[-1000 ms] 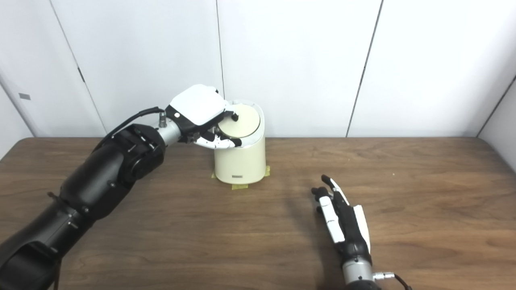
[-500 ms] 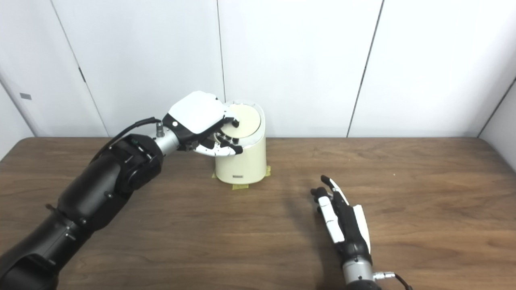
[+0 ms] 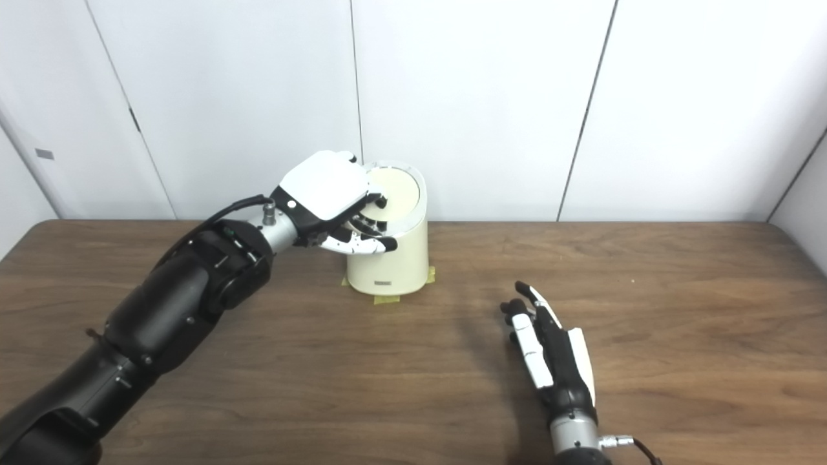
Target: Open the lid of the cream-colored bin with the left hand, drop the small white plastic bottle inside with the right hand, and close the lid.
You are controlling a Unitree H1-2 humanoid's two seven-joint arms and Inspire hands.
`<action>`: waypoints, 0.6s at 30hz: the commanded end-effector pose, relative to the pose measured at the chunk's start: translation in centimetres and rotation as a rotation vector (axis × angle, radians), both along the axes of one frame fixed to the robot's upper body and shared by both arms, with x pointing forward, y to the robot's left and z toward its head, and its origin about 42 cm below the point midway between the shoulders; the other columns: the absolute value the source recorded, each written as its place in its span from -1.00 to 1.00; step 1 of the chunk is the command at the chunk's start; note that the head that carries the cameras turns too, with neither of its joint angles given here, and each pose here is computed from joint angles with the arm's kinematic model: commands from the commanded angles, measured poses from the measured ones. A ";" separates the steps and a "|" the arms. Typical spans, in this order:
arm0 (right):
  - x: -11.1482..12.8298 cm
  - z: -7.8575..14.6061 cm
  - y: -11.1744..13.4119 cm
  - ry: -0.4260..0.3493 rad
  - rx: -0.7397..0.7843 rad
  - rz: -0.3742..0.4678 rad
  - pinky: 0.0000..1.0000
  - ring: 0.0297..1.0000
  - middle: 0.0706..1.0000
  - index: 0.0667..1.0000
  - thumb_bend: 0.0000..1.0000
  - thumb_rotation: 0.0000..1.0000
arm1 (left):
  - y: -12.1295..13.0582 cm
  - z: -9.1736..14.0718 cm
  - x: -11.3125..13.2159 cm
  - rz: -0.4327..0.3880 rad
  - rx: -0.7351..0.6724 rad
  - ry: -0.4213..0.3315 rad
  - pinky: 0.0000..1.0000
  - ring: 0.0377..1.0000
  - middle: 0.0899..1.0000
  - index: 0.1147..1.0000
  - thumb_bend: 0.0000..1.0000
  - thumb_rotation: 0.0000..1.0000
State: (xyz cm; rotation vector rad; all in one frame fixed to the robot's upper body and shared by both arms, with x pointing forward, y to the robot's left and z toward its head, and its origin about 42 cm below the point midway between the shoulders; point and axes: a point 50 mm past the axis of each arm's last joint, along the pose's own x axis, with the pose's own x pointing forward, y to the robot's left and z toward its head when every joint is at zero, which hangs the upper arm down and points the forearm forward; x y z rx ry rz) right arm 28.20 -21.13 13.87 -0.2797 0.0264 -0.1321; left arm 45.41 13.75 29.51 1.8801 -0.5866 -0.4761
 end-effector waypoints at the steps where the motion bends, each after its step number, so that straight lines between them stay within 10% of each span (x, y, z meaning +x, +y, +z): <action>1: 0.6 1.0 0.0 -0.043 -0.010 -0.015 0.43 0.54 0.51 0.72 -0.04 1.00 | -0.1 -0.8 0.4 0.060 0.109 0.067 0.92 0.70 0.55 0.47 0.08 0.99; 18: 0.7 1.4 0.3 -0.040 -0.004 -0.021 0.45 0.56 0.53 0.74 -0.02 1.00 | 1.8 -0.2 -0.1 0.052 -0.025 0.098 0.68 0.61 0.48 0.34 0.08 0.81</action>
